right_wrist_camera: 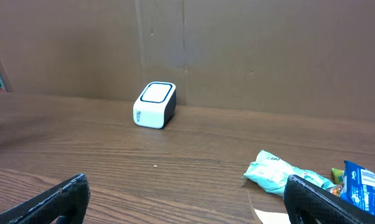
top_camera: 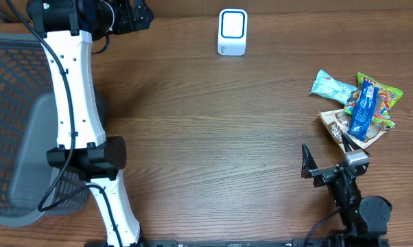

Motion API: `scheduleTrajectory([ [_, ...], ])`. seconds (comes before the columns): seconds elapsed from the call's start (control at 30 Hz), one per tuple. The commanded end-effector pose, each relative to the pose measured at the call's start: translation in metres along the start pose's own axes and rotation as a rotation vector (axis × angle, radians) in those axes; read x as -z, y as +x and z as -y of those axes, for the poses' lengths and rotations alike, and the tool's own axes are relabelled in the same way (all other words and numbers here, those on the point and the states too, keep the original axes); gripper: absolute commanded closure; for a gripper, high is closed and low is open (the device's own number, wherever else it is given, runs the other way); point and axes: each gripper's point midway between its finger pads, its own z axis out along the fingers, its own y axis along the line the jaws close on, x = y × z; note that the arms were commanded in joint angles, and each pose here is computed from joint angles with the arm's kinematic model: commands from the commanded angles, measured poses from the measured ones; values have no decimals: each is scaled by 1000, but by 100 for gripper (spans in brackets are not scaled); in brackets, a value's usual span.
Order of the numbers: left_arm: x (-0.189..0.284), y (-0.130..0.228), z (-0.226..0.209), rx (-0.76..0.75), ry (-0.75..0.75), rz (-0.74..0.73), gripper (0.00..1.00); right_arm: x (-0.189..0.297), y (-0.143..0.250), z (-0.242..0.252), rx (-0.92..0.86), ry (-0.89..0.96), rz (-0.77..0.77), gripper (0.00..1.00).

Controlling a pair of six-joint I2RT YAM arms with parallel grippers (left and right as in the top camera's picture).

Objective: Scan the item barcode

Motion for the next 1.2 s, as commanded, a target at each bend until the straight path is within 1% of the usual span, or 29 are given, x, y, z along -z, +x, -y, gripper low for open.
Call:
scheduleTrajectory([
  [0.0,6,-3,7,-6,14,20,1,0,1,-2,-1,-8,6,0],
  [0.07,1,1,10,-10,17,1,0,0,1,-2,-1,-8,6,0],
  [0.2,13,33,29,-26,29,-78,0,0,1,-2,-1,-8,6,0],
  [0.37,47,111,46,-48,38,-203,0,0,1,-2,-1,-8,6,0],
  [0.43,66,154,48,-56,35,-270,1,0,1,-2,-1,-8,6,0],
  [0.5,82,186,50,-81,37,-296,0,0,1,-2,-1,-8,6,0],
  [0.53,92,191,42,-130,-3,-226,0,0,1,-2,-1,-8,6,0],
  [0.6,104,187,31,-169,-47,-54,0,0,1,-2,-1,-8,6,0],
  [0.63,106,185,28,-179,-56,-19,0,0,1,-2,-1,-8,6,0],
  [0.67,110,183,22,-211,-75,72,0,0,1,-2,-1,-8,6,0],
  [0.73,113,181,13,-253,-88,206,0,0,1,-2,-1,-8,6,0],
  [0.8,113,182,2,-273,-96,333,0,0,1,-2,-1,-8,6,0],
  [0.87,111,186,-11,-258,-111,438,0,0,1,-2,-1,-8,6,0],
  [0.93,107,196,-28,-245,-132,553,0,0,1,-2,-1,-8,6,0],
  [1.1,96,233,-69,-206,-233,749,1,0,1,-2,-1,-8,6,0],
  [1.13,91,242,-77,-216,-254,806,0,0,1,-2,-1,-8,6,0],
  [1.17,90,244,-80,-225,-262,833,1,0,1,-2,-1,-8,6,0],
])
